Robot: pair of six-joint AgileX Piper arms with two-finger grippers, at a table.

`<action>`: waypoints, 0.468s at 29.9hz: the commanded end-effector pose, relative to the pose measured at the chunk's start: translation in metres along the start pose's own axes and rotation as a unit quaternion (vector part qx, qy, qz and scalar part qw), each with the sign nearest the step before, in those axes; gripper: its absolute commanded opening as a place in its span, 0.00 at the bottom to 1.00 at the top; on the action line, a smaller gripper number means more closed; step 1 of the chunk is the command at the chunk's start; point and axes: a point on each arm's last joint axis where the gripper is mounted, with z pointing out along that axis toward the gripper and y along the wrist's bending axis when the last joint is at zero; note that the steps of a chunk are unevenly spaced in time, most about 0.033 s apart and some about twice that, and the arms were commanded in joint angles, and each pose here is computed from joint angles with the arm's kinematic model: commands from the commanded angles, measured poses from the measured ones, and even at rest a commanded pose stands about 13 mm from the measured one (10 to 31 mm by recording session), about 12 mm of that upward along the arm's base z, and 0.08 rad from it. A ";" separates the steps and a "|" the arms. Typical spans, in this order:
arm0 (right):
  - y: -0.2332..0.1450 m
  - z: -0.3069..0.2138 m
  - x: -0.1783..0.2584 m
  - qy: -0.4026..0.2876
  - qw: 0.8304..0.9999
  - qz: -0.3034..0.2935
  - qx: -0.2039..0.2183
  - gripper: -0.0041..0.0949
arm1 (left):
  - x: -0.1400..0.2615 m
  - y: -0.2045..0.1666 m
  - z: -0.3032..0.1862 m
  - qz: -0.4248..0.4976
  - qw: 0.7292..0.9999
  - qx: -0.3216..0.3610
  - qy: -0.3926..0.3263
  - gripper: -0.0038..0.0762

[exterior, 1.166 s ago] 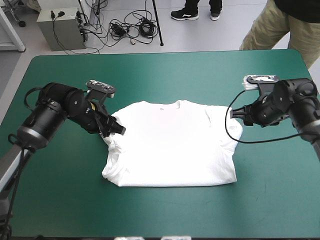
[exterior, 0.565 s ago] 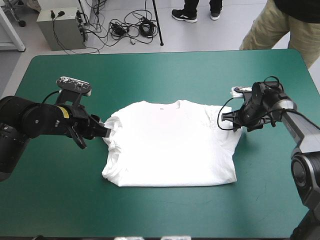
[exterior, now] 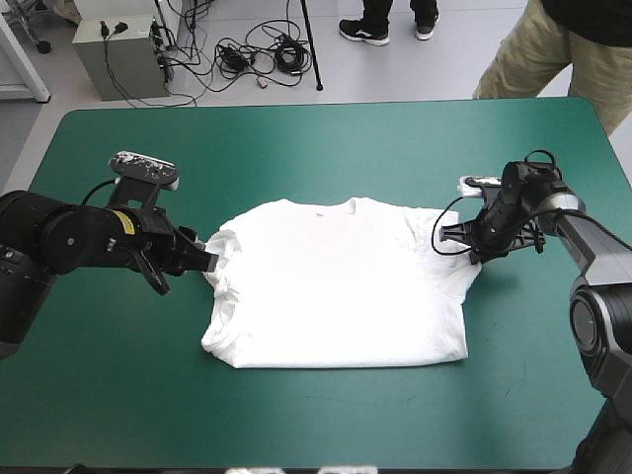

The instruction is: Fold the cloth

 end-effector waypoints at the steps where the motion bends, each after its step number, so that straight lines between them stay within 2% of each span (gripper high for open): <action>1: 0.006 -0.023 -0.001 -0.027 0.999 0.000 -0.018 0.02 | 0.002 -0.003 -0.015 -0.001 1.000 0.007 -0.008 0.48; 8: 0.019 -0.070 -0.007 -0.092 0.995 0.000 -0.048 0.02 | 0.002 -0.003 -0.015 -0.001 1.000 0.006 -0.008 0.48; 14: 0.058 -0.092 -0.005 -0.106 0.989 -0.050 -0.089 0.02 | 0.001 -0.002 -0.014 0.000 1.000 0.002 -0.008 0.48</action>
